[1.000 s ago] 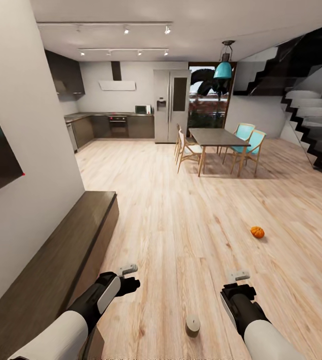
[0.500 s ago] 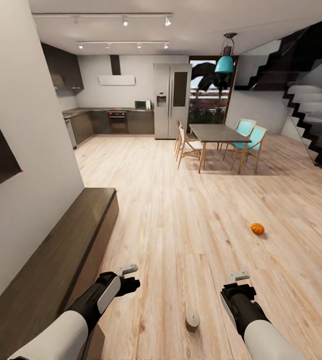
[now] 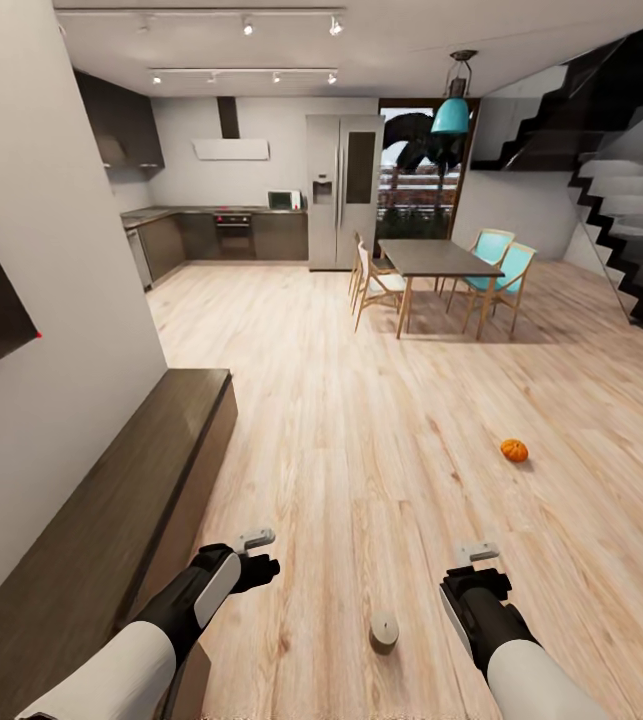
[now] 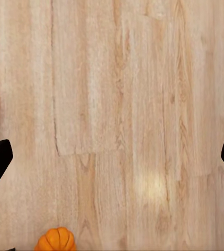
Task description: Place each of the two pumpkins and all three candles from the living room inside a cabinet in the living room (use any cabinet), then make sure every cabinet is closed, and position the cauldron so it is next to a table in the living room.
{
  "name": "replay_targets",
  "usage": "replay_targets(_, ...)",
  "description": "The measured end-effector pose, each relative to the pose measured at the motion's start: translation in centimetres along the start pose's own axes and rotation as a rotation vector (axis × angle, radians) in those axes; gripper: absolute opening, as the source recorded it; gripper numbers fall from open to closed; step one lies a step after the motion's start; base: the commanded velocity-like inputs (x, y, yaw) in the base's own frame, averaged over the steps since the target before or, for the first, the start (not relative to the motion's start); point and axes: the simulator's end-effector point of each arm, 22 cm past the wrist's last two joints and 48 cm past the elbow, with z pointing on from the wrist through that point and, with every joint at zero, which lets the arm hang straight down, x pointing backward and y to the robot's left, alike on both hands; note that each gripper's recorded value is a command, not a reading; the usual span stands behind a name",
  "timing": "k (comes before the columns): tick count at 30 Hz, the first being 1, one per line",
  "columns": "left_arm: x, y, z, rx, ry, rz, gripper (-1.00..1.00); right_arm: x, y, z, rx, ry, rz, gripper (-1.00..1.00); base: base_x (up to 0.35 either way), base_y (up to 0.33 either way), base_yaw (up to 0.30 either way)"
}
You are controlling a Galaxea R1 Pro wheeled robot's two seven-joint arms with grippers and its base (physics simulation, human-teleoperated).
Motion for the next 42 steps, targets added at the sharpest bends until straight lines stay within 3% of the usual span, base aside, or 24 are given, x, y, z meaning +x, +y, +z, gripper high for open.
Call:
replay_targets(27,1.5,0.5,1.6,-0.006,0.039,-0.007,1.00,1.7,1.1,1.3,-0.011,0.038,-0.021,1.00,0.000,0.000,0.000)
replay_targets(34,0.4,0.4,1.8,0.004,-0.014,-0.024,1.00,1.6,1.1,1.4,-0.010,0.037,-0.021,1.00,0.000,0.000,0.014)
replay_targets(42,0.2,0.4,1.8,0.005,-0.022,-0.026,1.00,1.6,1.1,1.4,-0.010,0.036,-0.021,1.00,0.000,0.000,0.194)
